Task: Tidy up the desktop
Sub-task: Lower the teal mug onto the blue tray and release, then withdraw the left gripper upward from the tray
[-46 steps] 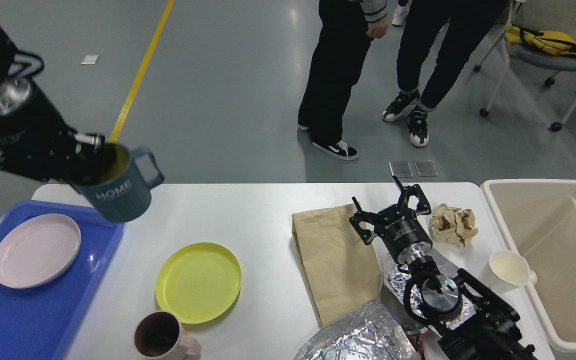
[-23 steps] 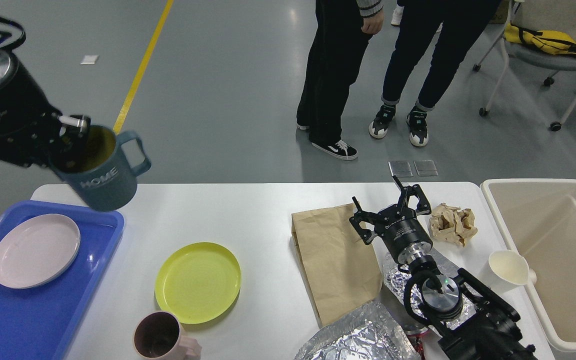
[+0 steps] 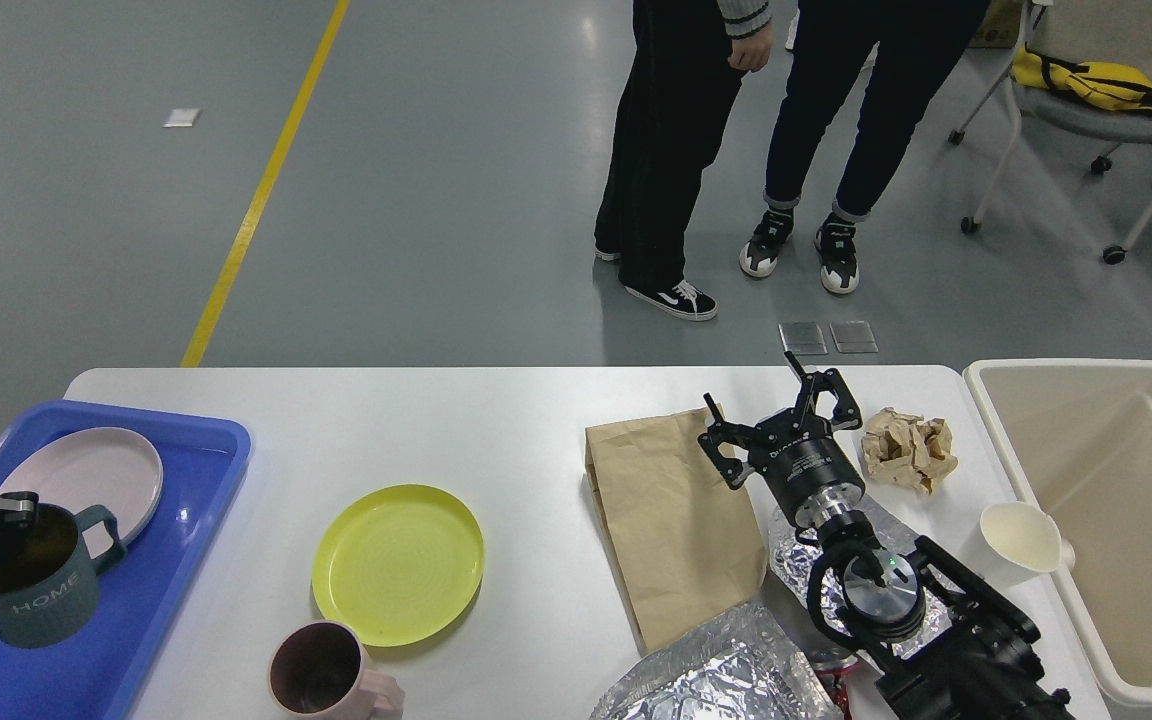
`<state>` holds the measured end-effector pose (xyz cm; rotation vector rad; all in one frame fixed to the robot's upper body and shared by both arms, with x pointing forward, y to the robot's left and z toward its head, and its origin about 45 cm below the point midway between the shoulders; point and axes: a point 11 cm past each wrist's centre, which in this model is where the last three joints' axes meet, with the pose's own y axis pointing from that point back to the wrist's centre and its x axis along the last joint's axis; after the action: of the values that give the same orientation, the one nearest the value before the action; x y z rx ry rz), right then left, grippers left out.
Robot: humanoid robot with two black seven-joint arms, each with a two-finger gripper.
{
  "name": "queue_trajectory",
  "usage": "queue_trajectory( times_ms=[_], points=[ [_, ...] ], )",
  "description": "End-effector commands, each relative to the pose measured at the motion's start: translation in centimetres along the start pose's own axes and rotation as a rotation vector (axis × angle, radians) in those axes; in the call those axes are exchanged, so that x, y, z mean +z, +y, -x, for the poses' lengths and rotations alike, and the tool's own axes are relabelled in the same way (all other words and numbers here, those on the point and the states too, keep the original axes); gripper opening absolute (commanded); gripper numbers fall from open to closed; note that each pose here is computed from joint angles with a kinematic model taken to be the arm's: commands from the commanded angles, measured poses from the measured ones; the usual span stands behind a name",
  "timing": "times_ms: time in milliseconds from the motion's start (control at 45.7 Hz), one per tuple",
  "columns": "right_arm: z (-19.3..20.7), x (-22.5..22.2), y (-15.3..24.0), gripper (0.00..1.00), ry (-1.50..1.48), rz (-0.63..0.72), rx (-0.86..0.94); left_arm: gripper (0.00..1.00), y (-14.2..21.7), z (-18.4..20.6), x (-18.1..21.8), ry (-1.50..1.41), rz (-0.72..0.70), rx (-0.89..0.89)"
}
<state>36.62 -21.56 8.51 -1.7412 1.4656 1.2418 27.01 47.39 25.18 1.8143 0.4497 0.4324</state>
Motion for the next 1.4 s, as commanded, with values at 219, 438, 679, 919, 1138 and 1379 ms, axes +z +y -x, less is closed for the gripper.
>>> queue_trajectory(
  times_ms=[219, 438, 679, 919, 1138, 1379],
  points=[
    [0.0, 0.0, 0.0, 1.00, 0.000, 0.000, 0.000, 0.00, -6.4, -0.3, -4.7, 0.037, -0.109, 0.167],
    [0.0, 0.0, 0.0, 1.00, 0.000, 0.000, 0.000, 0.00, -8.3, -2.5, -8.9, 0.068, -0.184, 0.251],
    [0.1, 0.0, 0.0, 1.00, 0.000, 0.000, -0.002, 0.03, -10.2, -2.6, -9.5, 0.065, -0.192, 0.258],
    [0.1, 0.0, 0.0, 1.00, 0.000, 0.000, -0.002, 0.24, -10.3, -2.9, -9.1, 0.068, -0.181, 0.270],
    [0.1, 0.0, 0.0, 1.00, 0.000, 0.000, -0.002, 0.40, -10.9, -2.8, -9.5, 0.058, -0.191, 0.269],
    [0.1, 0.0, 0.0, 1.00, 0.000, 0.000, -0.002, 0.78, -10.3, -3.2, -10.5, 0.087, -0.187, 0.286]
  ],
)
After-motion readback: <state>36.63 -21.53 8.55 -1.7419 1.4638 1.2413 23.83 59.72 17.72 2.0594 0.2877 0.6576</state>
